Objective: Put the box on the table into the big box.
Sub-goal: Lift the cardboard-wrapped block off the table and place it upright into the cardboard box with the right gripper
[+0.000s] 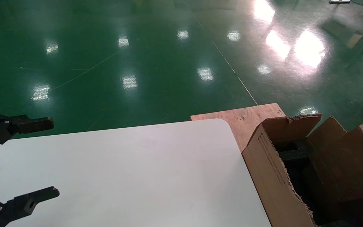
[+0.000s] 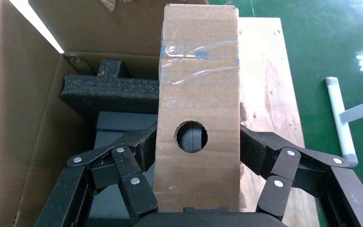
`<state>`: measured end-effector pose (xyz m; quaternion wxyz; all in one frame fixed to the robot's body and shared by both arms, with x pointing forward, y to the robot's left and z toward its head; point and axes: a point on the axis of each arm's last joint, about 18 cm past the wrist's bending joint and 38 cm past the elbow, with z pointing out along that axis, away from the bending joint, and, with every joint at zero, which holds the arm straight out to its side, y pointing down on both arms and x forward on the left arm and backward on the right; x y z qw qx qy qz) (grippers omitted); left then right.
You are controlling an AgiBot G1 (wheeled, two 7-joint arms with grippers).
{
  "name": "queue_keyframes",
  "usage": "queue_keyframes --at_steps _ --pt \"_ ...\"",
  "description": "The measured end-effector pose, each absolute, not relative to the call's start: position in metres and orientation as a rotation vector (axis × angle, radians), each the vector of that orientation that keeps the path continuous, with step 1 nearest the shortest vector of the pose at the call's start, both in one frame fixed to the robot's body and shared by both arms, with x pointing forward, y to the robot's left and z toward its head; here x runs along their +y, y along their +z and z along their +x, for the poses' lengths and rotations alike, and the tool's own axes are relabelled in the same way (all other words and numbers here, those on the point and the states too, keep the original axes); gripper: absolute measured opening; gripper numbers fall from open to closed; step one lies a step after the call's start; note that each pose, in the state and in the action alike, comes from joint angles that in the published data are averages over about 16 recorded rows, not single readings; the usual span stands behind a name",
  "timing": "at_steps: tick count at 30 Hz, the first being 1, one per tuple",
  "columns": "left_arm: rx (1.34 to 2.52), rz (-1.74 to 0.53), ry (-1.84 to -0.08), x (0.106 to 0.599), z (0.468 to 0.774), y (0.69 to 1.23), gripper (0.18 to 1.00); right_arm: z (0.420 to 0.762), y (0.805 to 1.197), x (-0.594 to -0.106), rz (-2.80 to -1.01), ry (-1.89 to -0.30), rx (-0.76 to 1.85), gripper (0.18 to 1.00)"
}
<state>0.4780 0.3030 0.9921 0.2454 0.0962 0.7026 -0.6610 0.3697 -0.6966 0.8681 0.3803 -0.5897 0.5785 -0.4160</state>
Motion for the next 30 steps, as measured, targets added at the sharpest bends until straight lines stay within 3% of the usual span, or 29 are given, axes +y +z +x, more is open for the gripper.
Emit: queue_keyframes --at_steps 30 --pt "1.917 0.263 -1.804 0.303 0.478 0.992 1.001 0.345 0.848 -0.69 -1.487 -1.031 1.537 0.397"
